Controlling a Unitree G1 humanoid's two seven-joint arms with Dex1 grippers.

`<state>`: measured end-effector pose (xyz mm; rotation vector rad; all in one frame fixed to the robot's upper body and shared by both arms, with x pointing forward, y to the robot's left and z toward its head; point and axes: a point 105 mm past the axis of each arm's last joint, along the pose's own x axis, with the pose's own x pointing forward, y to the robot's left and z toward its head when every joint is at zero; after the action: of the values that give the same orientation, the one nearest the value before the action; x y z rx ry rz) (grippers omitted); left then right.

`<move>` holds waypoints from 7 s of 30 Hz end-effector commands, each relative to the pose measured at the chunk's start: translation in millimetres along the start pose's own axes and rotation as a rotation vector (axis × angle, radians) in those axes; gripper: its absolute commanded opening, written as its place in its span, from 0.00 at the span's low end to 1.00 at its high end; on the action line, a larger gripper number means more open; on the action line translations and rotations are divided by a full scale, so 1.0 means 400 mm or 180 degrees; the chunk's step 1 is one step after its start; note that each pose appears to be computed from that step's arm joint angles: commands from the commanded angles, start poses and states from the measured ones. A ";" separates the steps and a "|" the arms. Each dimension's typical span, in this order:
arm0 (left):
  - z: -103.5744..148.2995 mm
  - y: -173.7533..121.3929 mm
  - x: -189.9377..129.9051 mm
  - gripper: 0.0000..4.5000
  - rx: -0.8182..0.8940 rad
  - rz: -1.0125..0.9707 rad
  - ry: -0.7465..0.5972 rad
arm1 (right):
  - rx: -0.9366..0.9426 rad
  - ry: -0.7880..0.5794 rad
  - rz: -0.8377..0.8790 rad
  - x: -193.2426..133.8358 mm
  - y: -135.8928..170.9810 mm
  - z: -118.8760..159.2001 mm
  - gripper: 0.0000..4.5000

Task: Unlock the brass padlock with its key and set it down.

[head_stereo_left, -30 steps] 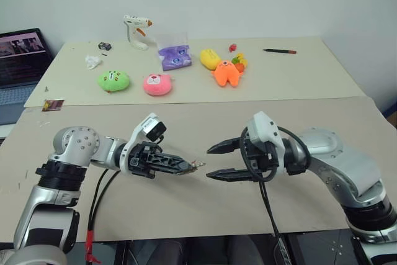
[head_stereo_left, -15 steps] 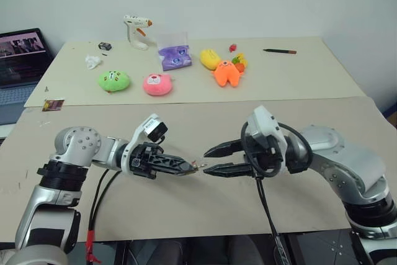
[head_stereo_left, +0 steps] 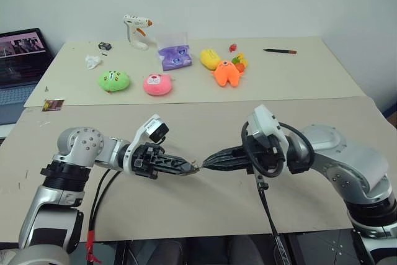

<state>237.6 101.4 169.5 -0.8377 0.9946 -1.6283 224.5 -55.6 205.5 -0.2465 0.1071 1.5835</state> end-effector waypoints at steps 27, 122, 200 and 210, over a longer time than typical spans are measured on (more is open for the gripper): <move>-0.011 -0.043 0.036 0.18 0.1084 0.0233 0.0548 | 0.0621 -0.0016 -0.0047 -0.006 -0.010 0.009 0.00; 0.028 -0.049 0.046 0.18 0.0494 -0.0164 0.0331 | -0.0474 0.0032 0.0017 0.019 0.029 0.034 0.03; 0.077 0.002 0.015 0.00 0.1283 0.0435 -0.0059 | -0.0436 0.0210 -0.0329 -0.072 -0.020 0.041 0.03; 0.076 0.001 0.015 0.00 0.1275 0.0428 -0.0059 | -0.0338 0.0226 -0.0212 -0.059 -0.002 0.019 0.03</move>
<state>263.1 89.9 173.2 -0.5236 0.6993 -1.5996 231.1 -79.7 210.5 -0.3629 0.1051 1.4948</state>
